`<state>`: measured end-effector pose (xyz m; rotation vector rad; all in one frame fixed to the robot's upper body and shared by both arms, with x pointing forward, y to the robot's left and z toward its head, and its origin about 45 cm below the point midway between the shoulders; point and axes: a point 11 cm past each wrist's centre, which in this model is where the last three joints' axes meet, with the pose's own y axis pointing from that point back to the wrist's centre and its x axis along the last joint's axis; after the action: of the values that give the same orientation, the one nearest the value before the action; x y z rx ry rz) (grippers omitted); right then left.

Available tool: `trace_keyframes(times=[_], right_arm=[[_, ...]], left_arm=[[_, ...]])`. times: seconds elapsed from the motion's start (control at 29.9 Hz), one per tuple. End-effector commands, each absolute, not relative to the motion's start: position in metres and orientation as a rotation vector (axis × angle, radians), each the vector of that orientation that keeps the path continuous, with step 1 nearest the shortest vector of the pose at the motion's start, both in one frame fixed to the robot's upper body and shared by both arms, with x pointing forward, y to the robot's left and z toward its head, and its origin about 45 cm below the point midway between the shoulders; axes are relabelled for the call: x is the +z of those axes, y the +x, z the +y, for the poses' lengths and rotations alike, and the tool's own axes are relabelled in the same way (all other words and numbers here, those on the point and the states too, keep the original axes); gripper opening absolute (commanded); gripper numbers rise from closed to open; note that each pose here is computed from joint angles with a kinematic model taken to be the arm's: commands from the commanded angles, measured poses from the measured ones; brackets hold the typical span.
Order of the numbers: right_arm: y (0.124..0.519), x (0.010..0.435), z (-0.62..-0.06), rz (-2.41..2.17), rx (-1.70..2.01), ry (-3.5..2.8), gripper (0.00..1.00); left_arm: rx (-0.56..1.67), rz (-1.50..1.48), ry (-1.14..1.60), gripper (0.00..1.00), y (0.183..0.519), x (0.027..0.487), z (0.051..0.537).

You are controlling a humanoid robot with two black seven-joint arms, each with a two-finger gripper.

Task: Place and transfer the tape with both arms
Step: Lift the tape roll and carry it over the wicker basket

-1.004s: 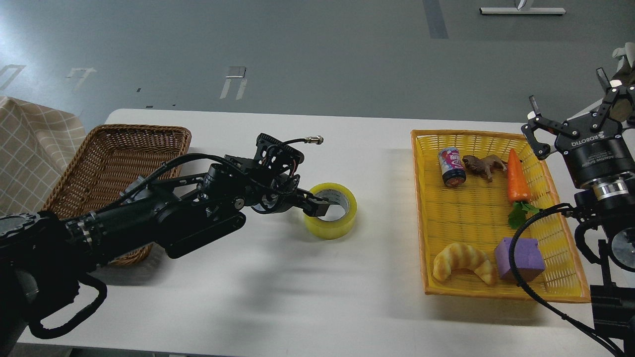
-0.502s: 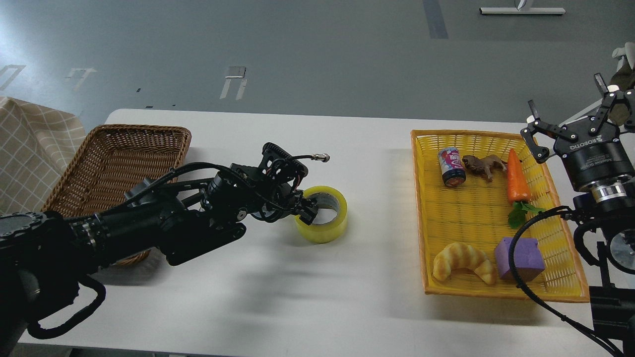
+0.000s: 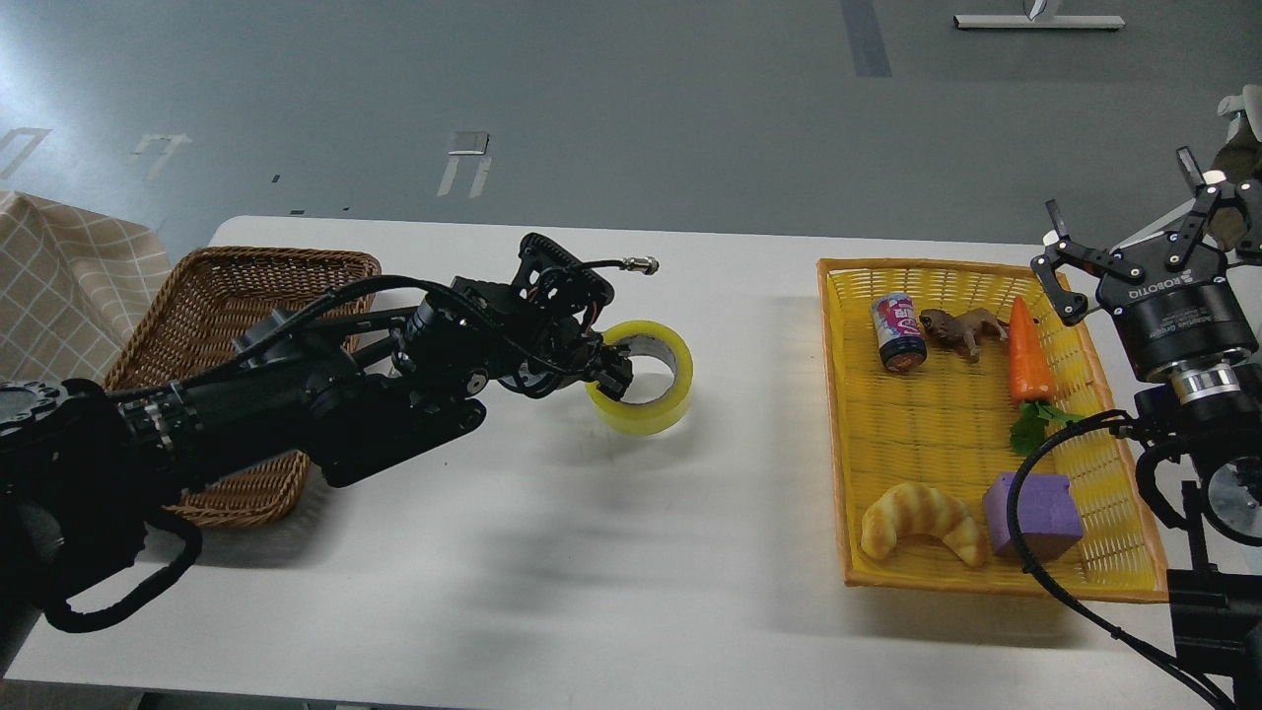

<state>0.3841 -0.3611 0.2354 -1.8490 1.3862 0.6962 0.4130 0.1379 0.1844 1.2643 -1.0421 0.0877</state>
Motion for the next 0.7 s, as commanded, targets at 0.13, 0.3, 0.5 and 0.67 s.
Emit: trace_keyframes(times=[0.13, 0.3, 0.5, 0.67], right_arm=[[0.384, 0.236, -0.361, 1.386, 0.696, -1.849, 1.00], [0.384, 0.235, -0.361, 1.387, 0.697, -1.848, 1.00], [0.385, 0.235, -0.359, 1.380, 0.699, -1.848, 1.00], [0.385, 0.235, -0.358, 1.378, 0.701, -1.847, 1.00]], left_arm=[[0.171, -1.042, 1.289, 0.00, 0.436, 0.220, 0.164], [0.226, -1.032, 1.314, 0.00, 0.450, 0.247, 0.210], [0.265, -1.015, 1.358, 0.00, 0.454, 0.265, 0.262], [0.260, -0.986, 1.416, 0.00, 0.447, 0.268, 0.308]])
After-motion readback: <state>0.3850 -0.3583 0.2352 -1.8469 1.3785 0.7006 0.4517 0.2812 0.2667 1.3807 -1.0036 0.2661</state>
